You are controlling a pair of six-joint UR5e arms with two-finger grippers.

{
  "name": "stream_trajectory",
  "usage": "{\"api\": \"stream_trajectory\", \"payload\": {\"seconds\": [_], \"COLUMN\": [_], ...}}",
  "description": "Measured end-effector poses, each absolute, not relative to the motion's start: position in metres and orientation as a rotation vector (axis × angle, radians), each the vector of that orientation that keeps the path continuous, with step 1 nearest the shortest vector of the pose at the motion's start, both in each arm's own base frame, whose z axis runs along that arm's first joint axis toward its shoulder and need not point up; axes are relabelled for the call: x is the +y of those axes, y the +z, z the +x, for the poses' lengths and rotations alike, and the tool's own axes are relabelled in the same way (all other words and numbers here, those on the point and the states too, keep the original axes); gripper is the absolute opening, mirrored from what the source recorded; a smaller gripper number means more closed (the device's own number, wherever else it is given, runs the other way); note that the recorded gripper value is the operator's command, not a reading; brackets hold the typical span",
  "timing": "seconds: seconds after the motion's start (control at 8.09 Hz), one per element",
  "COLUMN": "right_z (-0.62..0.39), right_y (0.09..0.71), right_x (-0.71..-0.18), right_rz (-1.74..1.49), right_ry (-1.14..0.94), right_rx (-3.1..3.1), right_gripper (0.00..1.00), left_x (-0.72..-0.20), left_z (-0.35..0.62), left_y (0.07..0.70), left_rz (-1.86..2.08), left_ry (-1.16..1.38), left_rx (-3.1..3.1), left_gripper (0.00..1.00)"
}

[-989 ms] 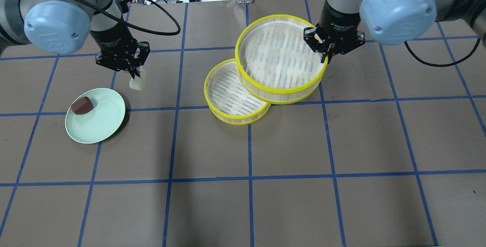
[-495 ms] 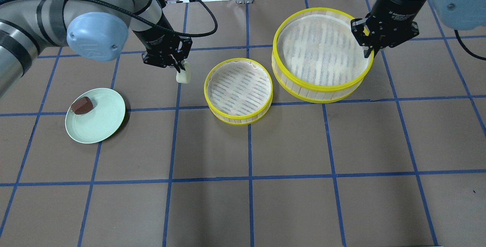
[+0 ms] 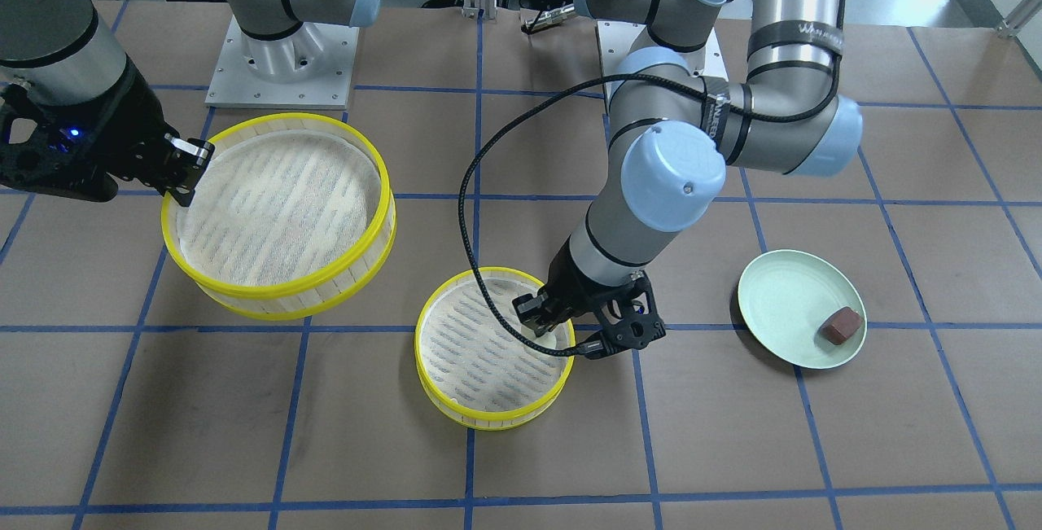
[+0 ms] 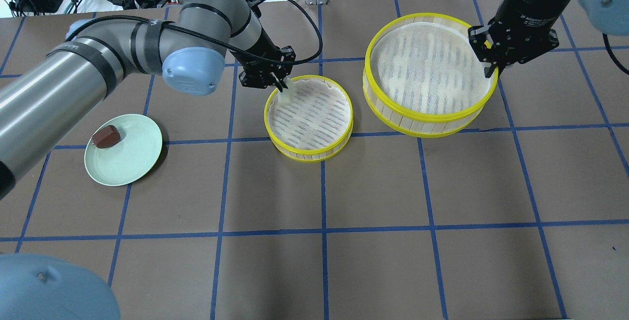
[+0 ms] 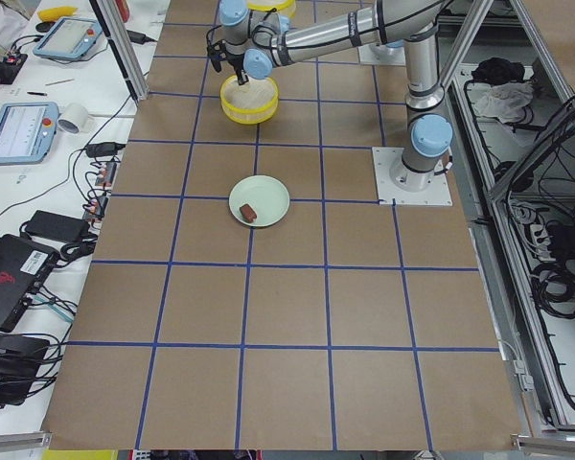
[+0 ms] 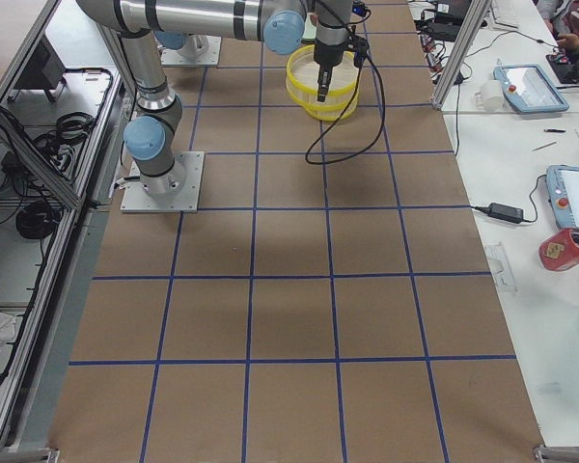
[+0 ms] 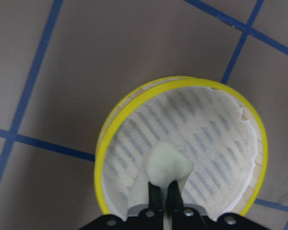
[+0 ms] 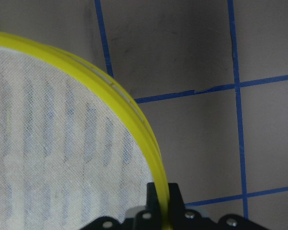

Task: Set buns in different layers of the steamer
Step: 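Lower the white bun into the lower steamer tier with the left gripper, then open and withdraw the left gripper while the right carries the top tier back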

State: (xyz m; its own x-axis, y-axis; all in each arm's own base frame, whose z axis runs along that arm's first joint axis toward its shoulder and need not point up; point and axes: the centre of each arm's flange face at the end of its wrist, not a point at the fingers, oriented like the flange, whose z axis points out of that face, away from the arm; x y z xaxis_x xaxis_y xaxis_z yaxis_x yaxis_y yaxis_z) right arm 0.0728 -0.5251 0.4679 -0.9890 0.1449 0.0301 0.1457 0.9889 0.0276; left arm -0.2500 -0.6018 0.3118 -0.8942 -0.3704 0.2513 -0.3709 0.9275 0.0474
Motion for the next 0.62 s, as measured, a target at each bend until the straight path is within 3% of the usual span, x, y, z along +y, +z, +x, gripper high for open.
{"api": "stream_trajectory", "payload": {"seconds": [0.25, 0.37, 0.49, 0.62], "right_z": [0.072, 0.072, 0.072, 0.072], "right_y": [0.468, 0.468, 0.467, 0.467], "right_x": [-0.524, -0.524, -0.524, -0.524], "right_rz": [-0.227, -0.227, -0.226, -0.227], "right_ry": [-0.052, -0.054, -0.056, -0.056], "right_rx": [-3.103, -3.102, -3.102, -3.102], "right_gripper": [0.14, 0.14, 0.14, 0.14], "left_x": [-0.608, -0.609, -0.61, -0.609], "left_z": [-0.269, -0.272, -0.273, -0.275], "left_y": [0.282, 0.27, 0.262, 0.258], "left_rz": [0.554, 0.557, 0.568, 0.613], "left_ry": [0.002, -0.017, -0.035, -0.051], "left_rx": [-2.805, -2.806, -2.806, -2.794], "left_gripper": [0.06, 0.69, 0.86, 0.91]}}
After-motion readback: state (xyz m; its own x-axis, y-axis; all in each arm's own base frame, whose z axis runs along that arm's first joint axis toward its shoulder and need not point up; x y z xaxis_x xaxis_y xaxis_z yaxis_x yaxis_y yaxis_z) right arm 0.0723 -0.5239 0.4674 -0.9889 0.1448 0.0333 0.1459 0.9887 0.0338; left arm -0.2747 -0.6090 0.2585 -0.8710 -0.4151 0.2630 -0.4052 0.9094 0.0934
